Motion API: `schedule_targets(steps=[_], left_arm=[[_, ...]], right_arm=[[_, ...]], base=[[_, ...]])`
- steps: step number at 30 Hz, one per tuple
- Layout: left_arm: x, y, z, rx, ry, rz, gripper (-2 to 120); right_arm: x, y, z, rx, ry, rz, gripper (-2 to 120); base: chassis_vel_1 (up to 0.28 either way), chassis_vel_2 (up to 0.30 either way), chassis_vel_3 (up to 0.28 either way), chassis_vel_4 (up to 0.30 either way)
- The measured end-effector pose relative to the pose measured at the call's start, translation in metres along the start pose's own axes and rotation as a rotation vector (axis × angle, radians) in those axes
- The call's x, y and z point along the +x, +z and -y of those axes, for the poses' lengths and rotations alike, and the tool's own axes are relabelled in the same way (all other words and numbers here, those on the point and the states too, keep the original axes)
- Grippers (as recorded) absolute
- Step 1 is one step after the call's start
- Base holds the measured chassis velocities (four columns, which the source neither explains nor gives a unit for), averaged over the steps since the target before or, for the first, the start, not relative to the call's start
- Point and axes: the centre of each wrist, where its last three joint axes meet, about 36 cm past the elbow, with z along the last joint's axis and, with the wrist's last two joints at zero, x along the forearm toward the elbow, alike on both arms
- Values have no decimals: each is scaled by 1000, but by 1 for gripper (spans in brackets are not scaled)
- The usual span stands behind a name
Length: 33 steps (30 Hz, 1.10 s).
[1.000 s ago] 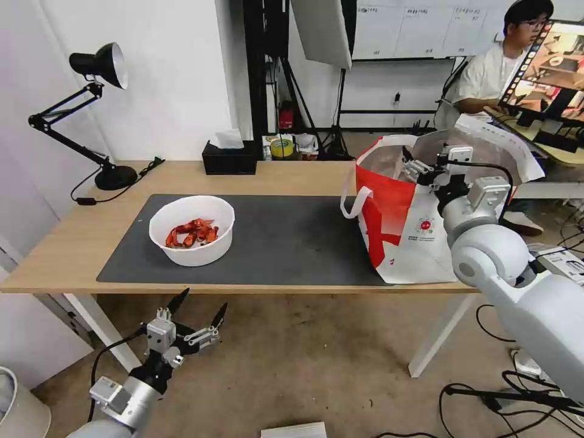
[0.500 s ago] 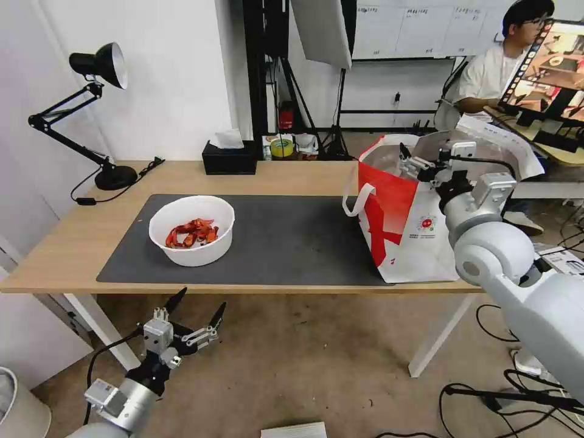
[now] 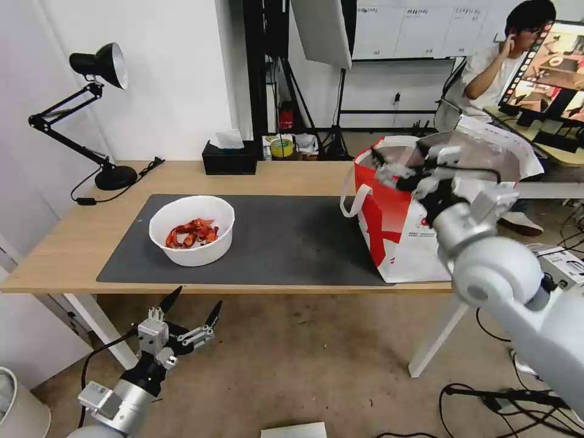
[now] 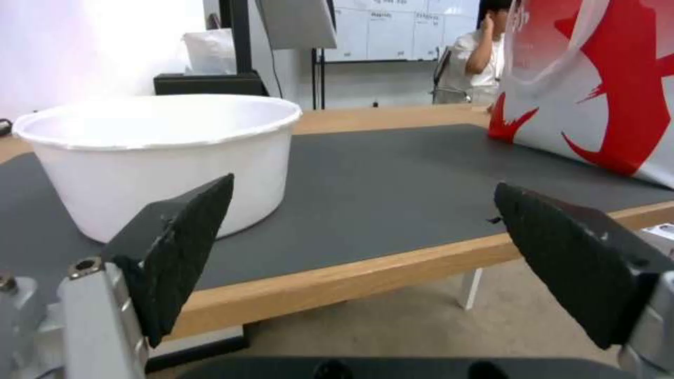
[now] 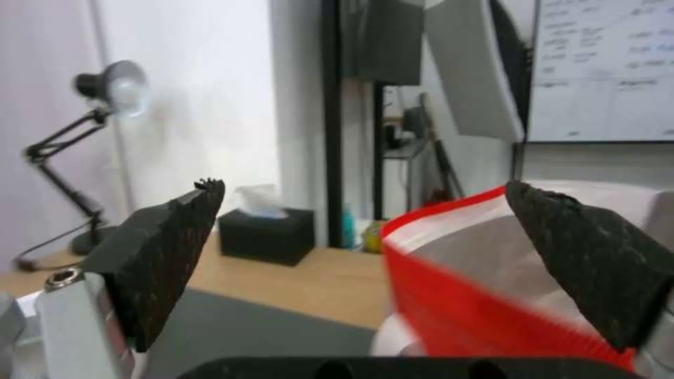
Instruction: Pick up the trash from the table and place it into the takeout bag.
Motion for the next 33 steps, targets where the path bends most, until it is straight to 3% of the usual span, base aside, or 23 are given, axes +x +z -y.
schedule_targets(steps=[10,18,24,33], left_arm=[[0,-2,-3,-13,6,4,100],[-4,1,-8,-21,15,2,100],[-7,6,-10,-19,23,-7,100],[-9,11,-9,-14,31,-11,100]], right_arm=[[31,18,-16,-24,-56,-36,100],[62,50,-27,-29,-59,-99,100],[90,92,-42,-38,6,-141,100],[110,127,-52,-19,109,-159,100]], base=[[0,0,0,0],[0,0,0,0],[0,0,0,0],[0,0,0,0]])
